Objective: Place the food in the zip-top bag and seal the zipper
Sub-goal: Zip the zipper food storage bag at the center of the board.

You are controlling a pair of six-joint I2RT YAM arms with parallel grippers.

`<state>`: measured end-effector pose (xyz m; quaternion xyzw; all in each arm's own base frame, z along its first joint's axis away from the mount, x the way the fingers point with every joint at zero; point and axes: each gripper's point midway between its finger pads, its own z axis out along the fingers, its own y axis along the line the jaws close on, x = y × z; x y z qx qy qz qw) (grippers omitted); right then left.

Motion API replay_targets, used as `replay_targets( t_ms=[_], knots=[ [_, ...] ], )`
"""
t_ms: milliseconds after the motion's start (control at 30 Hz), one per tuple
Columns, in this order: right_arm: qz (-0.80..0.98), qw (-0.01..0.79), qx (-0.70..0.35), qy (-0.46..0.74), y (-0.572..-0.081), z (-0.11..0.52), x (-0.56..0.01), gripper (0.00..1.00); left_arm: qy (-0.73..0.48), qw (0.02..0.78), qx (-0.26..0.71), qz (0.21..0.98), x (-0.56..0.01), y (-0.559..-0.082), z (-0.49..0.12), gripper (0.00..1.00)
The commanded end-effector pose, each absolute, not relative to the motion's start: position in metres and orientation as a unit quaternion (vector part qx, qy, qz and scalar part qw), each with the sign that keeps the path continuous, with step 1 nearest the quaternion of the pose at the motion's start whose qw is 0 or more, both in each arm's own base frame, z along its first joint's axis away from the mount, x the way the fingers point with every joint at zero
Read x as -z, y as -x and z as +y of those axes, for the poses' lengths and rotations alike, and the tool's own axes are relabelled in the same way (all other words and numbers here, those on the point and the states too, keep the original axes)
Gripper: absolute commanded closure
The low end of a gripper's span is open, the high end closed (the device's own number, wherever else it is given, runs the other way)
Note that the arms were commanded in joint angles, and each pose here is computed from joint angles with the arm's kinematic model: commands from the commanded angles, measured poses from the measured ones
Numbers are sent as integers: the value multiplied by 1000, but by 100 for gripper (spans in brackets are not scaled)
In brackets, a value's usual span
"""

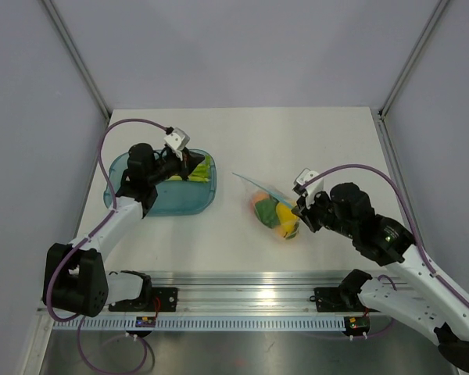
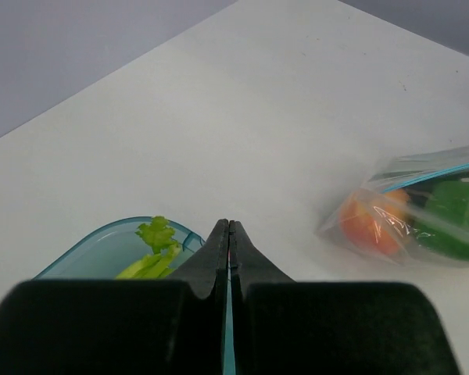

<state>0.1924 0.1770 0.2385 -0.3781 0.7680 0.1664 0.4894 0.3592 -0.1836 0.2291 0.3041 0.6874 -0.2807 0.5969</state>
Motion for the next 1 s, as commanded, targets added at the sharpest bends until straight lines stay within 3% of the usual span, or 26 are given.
replay_targets(
  t_ms=[0, 267, 367, 400, 433, 500, 533, 567, 767, 967],
  knots=[
    [779, 496, -166, 346, -195, 171, -241, 99, -298, 637, 272, 657, -258, -371, -184, 100],
    [783, 489, -170, 345, -200, 179, -234, 100, -343, 581, 354, 648, -265, -335, -225, 100],
    [783, 492, -170, 340, -202, 180, -234, 100, -270, 535, 383, 702, -274, -328, -235, 87],
    [784, 492, -170, 339, -203, 180, -234, 100, -251, 534, 390, 707, -292, -330, -238, 77],
    [783, 492, -171, 339, -203, 181, -234, 100, -219, 493, 395, 744, -282, -321, -241, 57],
    [782, 495, -171, 338, -204, 181, -236, 100, -202, 478, 391, 760, -290, -313, -242, 42],
    [781, 497, -171, 338, -205, 181, -236, 100, -196, 470, 384, 770, -292, -307, -242, 11],
    [780, 498, -172, 339, -205, 182, -237, 100, -193, 477, 371, 773, -295, -304, -242, 1],
    [780, 495, -169, 343, -208, 184, -235, 100, -206, 514, 330, 765, -308, -292, -225, 1],
    [781, 494, -169, 341, -209, 185, -234, 100, -125, 479, 367, 788, -303, -296, -233, 1]
  ],
)
